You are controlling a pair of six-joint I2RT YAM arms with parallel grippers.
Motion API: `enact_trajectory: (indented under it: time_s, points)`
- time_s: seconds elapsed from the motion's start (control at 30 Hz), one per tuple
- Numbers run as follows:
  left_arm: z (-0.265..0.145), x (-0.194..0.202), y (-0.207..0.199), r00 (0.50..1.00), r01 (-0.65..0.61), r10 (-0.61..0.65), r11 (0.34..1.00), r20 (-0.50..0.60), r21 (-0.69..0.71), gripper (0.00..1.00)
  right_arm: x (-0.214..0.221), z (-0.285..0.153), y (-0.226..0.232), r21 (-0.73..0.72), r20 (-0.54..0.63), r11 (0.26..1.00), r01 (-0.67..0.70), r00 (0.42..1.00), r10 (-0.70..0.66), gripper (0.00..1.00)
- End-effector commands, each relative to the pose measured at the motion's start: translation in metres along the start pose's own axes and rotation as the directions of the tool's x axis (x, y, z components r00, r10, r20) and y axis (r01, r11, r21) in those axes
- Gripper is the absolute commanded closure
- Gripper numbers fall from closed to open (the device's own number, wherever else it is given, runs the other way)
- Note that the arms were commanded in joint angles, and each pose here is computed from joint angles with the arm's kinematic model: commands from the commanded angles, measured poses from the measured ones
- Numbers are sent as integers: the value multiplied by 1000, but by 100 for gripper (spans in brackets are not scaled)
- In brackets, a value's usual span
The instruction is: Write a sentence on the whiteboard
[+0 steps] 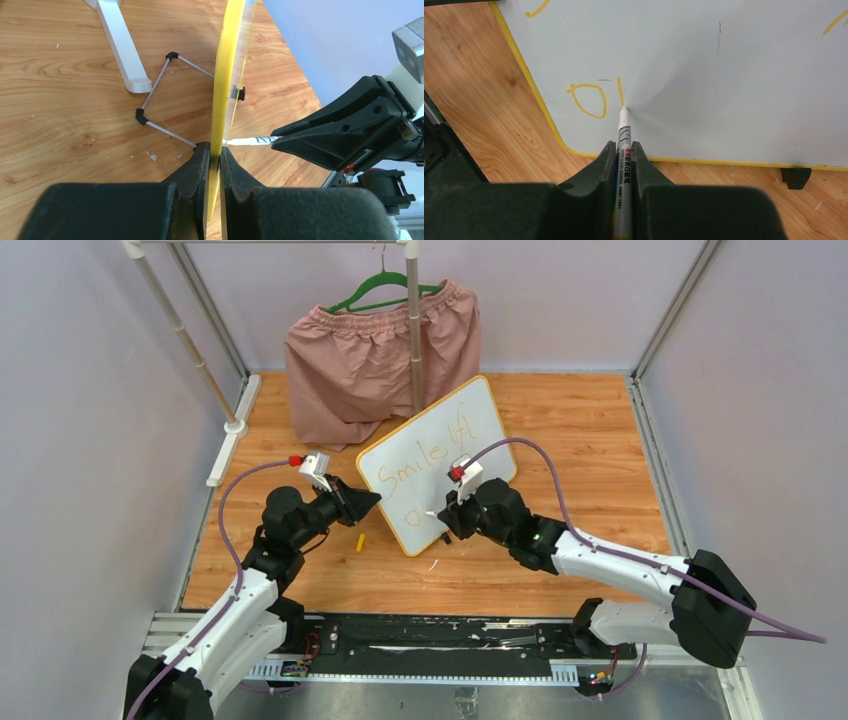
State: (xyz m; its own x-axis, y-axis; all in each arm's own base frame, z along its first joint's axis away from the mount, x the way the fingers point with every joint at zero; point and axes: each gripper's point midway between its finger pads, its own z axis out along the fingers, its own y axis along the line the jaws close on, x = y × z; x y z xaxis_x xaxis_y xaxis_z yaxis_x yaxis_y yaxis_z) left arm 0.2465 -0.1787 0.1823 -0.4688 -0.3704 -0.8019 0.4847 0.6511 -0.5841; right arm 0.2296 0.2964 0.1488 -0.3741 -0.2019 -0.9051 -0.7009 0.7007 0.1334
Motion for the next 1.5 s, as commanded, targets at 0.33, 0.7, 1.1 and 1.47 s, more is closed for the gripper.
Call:
enact_trajectory:
  time_s: [0.33, 0.7, 1.1, 1.47]
  points:
    - [-1, -11, -13, 999, -19, 17, 998, 39, 52, 100, -1, -11, -34, 121, -2, 992, -23, 1000, 24, 100]
    - [-1, -10, -13, 999, -18, 17, 999, 38, 51, 100, -32, -25, 9, -97, 107, 995, -6, 994, 16, 100]
    - [-1, -10, -13, 999, -19, 17, 999, 38, 50, 100, -34, -13, 30, -180, 69, 984, 17, 998, -5, 100]
    - [-2, -10, -14, 999, -20, 18, 998, 42, 54, 100, -34, -1, 19, -112, 64, 994, -13, 998, 20, 100]
